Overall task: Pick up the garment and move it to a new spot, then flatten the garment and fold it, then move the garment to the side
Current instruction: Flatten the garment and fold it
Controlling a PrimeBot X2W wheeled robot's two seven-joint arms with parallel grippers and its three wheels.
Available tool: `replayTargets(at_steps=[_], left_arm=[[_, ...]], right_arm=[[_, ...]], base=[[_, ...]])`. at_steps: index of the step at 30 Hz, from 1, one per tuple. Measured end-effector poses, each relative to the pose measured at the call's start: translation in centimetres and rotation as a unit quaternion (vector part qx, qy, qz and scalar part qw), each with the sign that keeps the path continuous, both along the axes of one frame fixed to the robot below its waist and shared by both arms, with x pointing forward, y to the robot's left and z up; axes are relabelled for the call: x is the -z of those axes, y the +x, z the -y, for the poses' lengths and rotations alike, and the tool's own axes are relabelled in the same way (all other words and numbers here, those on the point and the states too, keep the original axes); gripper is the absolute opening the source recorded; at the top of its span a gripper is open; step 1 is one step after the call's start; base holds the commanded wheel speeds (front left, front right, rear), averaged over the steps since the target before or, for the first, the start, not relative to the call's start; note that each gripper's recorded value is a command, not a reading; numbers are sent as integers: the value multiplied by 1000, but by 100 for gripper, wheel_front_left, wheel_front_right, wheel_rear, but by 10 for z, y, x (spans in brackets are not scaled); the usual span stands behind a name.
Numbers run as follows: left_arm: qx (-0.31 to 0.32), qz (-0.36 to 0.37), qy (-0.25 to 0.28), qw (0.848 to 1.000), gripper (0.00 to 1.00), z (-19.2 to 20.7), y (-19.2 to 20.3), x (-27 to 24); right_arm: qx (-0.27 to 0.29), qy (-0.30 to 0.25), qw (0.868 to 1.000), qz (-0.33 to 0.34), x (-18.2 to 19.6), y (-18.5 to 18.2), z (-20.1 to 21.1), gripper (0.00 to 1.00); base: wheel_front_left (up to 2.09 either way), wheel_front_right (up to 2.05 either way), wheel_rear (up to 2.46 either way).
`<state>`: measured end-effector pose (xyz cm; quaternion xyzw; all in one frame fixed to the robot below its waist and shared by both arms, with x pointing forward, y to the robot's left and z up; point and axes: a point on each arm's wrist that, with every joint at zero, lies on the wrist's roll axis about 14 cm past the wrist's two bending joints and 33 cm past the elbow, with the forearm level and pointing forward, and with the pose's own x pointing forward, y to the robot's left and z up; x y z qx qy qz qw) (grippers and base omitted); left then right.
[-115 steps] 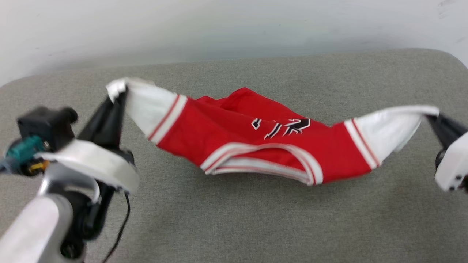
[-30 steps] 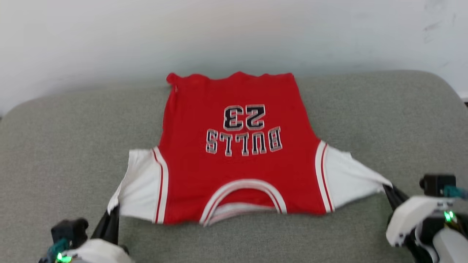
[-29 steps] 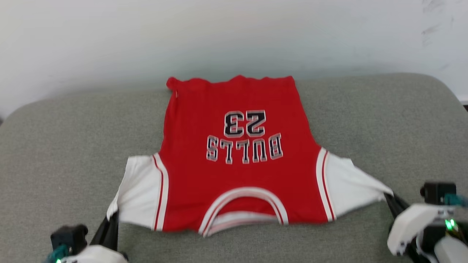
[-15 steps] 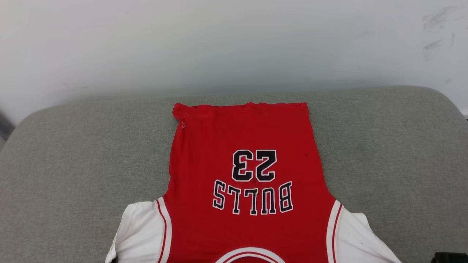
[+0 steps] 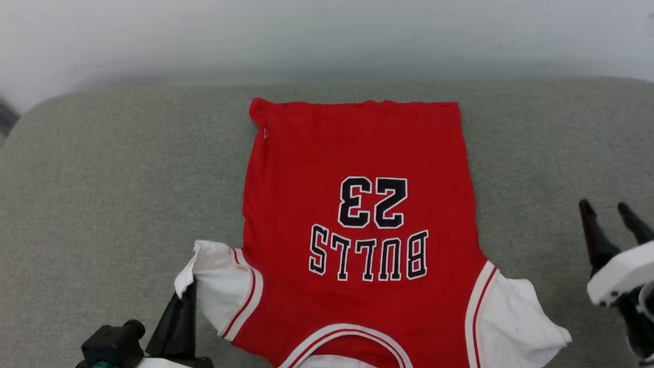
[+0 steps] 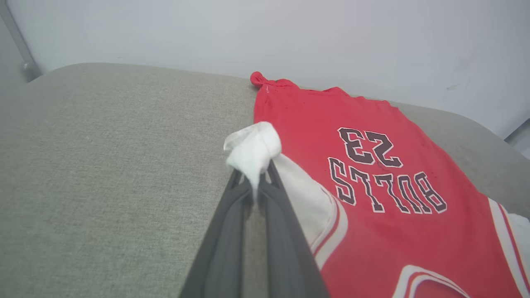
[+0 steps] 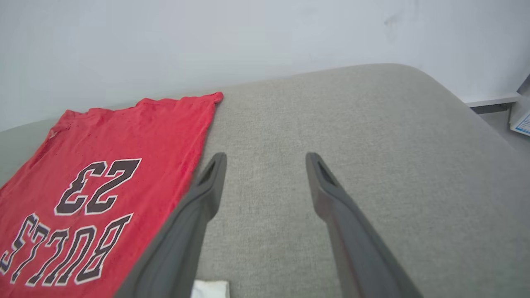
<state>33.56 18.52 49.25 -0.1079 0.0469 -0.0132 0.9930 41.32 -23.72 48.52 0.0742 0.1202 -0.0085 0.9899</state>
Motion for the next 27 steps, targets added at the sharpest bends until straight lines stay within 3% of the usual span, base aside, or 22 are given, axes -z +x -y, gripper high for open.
replayTargets(at_steps=[6, 11, 20, 27], left_arm=[[-2, 31, -14, 999, 0, 6, 19, -10], [-10, 45, -27, 999, 0, 7, 33, -10], [-18, 35, -36, 999, 0, 5, 53, 9], [-39, -10, -34, 999, 0, -7, 60, 45]], right_arm=[[-41, 14, 999, -13, -16, 90, -20, 100], [-87, 0, 991, -99, 1, 149, -45, 100], [-145, -26, 956, -254, 54, 212, -91, 100], [-167, -18, 927, -335, 132, 232, -123, 100]], base=[[0, 0, 0], [0, 0, 0], [0, 0, 0], [0, 0, 0]])
